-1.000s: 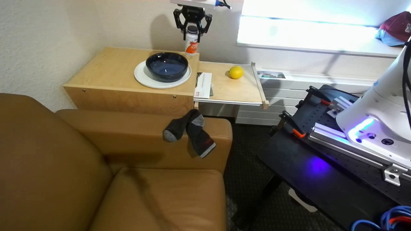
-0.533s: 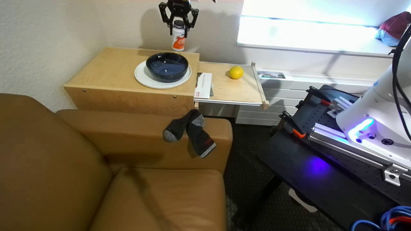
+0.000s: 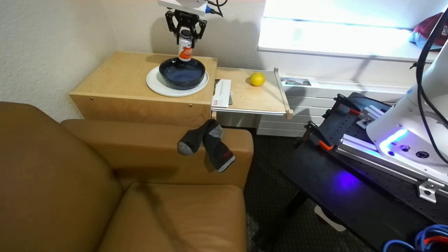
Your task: Place the white bottle in the black bowl on top of the night stand, place the lemon in the white mug on the window sill, close the open drawer on the nightstand
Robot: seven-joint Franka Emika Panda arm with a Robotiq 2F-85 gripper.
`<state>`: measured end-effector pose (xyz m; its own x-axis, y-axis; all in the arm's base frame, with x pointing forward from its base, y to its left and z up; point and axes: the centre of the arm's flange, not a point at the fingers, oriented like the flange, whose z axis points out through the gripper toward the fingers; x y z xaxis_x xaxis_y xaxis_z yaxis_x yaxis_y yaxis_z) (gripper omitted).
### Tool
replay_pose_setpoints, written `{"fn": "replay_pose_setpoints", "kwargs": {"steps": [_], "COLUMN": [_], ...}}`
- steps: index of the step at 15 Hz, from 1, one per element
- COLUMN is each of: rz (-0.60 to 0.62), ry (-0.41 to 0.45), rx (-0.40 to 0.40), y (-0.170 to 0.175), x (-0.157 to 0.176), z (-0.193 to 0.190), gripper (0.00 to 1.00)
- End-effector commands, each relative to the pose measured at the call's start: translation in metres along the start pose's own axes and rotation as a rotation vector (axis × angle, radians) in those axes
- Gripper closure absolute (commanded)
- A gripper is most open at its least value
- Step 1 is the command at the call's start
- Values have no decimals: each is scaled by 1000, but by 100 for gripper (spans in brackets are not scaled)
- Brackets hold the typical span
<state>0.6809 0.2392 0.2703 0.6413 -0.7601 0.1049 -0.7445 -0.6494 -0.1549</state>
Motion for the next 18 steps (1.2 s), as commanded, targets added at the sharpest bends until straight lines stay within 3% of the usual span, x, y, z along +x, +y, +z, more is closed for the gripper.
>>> {"fn": "replay_pose_setpoints", "kwargs": {"steps": [1,3,4,6,7,18], "rz": [35,61,37,47,49,162], "ry": [41,61,36,49,51,-75], "rx": [11,12,17,24,26,-69], "y": [-52,-65,-26,-36,-38,-13], "x": [21,28,11,18,19,32], "z": [32,43,31,41,43,102], "gripper": [69,69,44,44,69,69]}}
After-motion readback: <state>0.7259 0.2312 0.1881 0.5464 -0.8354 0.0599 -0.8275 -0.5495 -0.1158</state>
